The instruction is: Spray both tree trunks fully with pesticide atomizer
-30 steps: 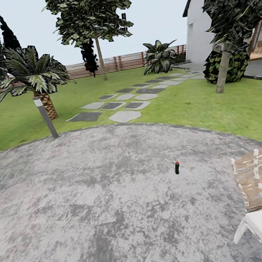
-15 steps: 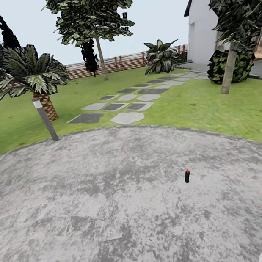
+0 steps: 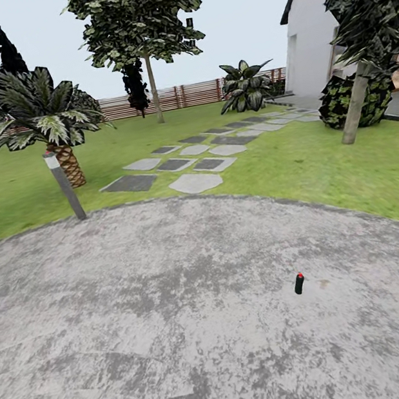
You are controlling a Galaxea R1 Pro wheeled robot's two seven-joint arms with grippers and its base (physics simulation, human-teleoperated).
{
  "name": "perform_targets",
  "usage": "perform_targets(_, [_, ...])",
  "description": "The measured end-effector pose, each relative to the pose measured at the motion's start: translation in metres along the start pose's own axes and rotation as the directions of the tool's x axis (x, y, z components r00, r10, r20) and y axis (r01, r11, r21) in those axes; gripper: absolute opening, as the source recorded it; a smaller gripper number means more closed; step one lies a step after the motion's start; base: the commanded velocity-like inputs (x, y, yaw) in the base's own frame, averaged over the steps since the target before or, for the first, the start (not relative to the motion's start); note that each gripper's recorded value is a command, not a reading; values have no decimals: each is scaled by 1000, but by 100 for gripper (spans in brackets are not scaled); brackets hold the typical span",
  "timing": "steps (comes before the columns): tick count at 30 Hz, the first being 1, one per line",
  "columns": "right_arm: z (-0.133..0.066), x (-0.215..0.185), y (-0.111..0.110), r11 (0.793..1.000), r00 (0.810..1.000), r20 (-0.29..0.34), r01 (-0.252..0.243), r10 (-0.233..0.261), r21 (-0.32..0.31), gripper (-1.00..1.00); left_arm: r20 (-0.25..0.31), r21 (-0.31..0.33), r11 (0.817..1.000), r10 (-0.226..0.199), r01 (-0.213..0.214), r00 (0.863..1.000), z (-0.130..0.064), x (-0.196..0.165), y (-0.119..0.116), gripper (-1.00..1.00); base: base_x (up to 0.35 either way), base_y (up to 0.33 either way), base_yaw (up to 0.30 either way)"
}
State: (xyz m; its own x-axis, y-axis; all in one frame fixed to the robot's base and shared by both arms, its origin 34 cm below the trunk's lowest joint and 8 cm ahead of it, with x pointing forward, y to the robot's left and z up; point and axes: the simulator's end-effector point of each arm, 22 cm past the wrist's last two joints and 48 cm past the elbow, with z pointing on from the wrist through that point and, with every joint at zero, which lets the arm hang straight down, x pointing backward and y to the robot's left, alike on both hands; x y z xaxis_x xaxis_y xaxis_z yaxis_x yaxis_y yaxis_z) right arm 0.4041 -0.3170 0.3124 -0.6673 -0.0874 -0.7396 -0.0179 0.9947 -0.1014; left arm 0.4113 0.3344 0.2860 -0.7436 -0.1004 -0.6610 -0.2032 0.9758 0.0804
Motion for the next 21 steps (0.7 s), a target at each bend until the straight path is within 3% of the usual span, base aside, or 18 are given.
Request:
perform_targets(13, [0,-1,0,1000,1000,3,0,0,0,100,4,1,1000,0,0,1000,0,-2,0,100,336,78,-232])
perform_targets(21, [0,-2,0,1000,1000,4,-1,1,0,100,4,0,1000,-1,1,1000,0,-2,0,100,336,42,-48])
